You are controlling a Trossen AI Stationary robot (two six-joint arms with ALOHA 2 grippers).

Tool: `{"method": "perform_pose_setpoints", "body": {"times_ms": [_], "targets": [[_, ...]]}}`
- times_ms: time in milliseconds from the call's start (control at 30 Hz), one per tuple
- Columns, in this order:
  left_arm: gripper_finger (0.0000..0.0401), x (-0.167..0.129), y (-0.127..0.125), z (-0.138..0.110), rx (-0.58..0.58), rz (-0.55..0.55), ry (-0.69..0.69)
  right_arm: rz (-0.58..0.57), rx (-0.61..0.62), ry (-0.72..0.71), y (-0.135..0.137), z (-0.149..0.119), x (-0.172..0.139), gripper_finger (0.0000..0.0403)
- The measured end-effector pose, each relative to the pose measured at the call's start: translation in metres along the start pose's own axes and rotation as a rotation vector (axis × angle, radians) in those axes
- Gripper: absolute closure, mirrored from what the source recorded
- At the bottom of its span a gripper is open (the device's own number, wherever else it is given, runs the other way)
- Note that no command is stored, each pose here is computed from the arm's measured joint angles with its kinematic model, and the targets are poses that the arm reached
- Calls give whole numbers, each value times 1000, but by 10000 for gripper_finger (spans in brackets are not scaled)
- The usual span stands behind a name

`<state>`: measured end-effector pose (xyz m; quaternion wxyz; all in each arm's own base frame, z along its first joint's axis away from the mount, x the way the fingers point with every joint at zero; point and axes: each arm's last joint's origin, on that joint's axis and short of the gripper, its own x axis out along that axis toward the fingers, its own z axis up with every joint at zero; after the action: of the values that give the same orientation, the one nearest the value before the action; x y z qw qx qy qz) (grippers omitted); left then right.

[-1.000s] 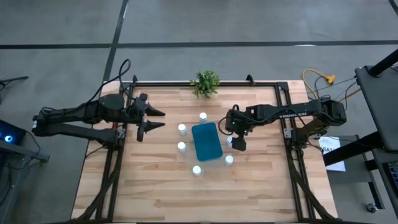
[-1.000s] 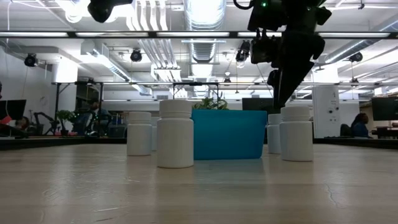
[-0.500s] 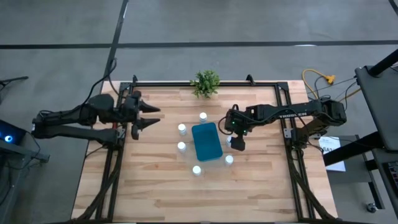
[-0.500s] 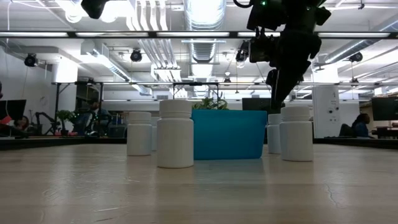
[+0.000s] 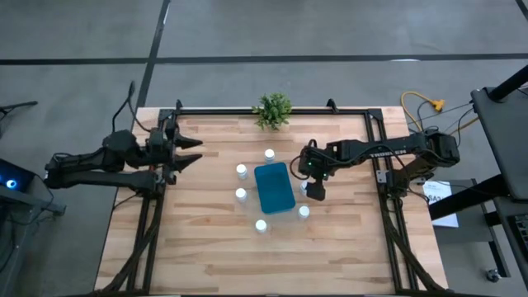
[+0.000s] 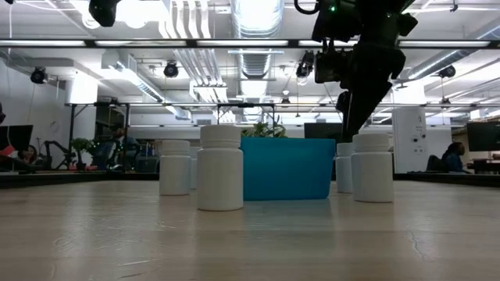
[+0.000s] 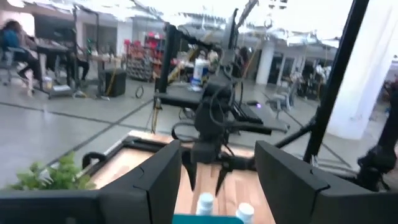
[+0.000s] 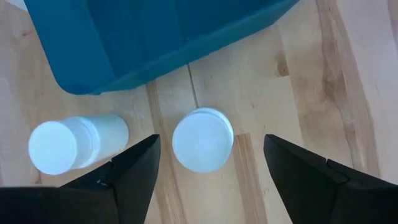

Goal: Pick and place pill bottles into a basket
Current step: Put the white medicine bottle into the blue bin

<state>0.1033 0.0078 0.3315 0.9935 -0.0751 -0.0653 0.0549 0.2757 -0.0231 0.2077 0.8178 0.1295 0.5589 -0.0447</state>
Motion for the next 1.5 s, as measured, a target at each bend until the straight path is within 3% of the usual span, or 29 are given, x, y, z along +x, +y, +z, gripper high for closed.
{"method": "perform_pose_setpoints", "body": {"times_ms": [1500], "targets": [[214, -7, 1, 3, -1, 23, -33, 59, 71, -20, -3, -15, 21, 139]]}}
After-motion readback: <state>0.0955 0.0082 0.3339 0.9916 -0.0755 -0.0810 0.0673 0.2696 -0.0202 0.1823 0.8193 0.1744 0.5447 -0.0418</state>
